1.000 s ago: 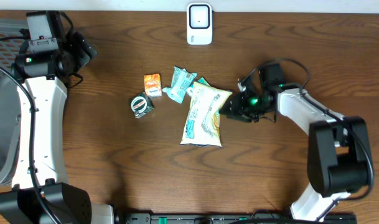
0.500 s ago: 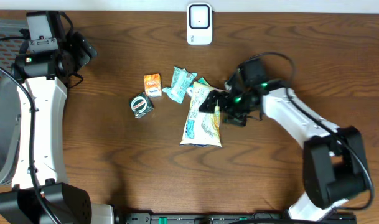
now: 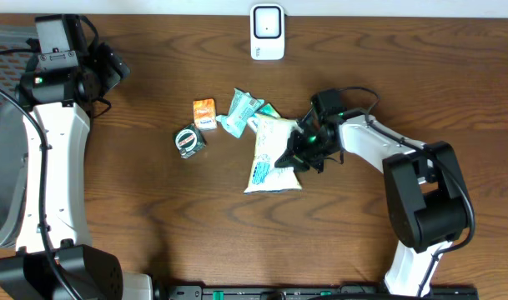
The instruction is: Scan the item barcode
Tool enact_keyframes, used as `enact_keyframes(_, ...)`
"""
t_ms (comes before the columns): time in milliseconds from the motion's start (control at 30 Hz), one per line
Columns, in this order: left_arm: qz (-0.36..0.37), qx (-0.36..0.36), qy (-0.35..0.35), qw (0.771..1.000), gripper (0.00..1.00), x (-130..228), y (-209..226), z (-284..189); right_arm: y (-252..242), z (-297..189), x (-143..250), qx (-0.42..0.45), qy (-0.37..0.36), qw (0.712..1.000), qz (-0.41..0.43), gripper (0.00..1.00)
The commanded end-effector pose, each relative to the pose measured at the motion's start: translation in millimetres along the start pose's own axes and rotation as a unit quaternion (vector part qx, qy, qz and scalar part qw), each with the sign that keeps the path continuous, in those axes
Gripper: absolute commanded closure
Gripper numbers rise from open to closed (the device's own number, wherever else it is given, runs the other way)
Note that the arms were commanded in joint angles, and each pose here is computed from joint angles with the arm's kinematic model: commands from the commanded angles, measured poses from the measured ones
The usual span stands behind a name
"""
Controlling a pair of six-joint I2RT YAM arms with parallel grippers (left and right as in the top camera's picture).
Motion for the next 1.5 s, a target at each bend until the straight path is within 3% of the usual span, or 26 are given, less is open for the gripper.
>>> enact_keyframes(0,-0.009,-0.004,-0.009,1.0,0.02,-4.2,0.2,-3.3,-8.5,-2.3,-7.1,0.023,-0.028,0.999,-0.006,0.99)
enact_keyframes(133,-0.009,-0.004,-0.009,1.0,0.02,-4.2,0.2,-3.3,16.2,-52.0,-5.2,-0.003,-0.11,0.989,-0.096,0.99)
enact_keyframes(233,-0.009,-0.004,-0.009,1.0,0.02,-4.2,0.2,-3.3,37.6,-84.1,3.5,-0.022,-0.156,0.966,-0.206,0.99)
enact_keyframes(500,-0.009,-0.004,-0.009,1.0,0.02,-4.2,0.2,-3.3,95.7,-149.0,32.6,-0.095,-0.287,0.841,-0.448,0.99)
enact_keyframes(633,-0.009,-0.004,-0.009,1.0,0.02,-4.2,0.2,-3.3,117.2,-148.1,44.1,-0.132,-0.292,0.783,-0.533,0.99)
enact_keyframes(867,-0.009,-0.004,-0.009,1.0,0.02,-4.2,0.2,-3.3,139.4,-125.8,71.2,-0.121,-0.288,0.695,-0.648,0.99)
enact_keyframes(1167,-0.009,-0.004,-0.009,1.0,0.03,-4.2,0.2,-3.3,145.7,-112.7,81.9,-0.104,-0.291,0.69,-0.655,0.99)
enact_keyframes(1467,-0.009,-0.004,-0.009,1.0,0.02,-4.2,0.2,-3.3,142.9,-116.1,70.8,-0.066,-0.331,0.716,-0.612,0.99)
Point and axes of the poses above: each gripper's point midway between its finger pads, its own z axis out along the fingers, its own y axis along the line the jaws close on, x = y × z, the point moved 9 cm from there along -z, back along the fingers, and after that the axes turned 12 degrees about z, right-handed, at the moved point
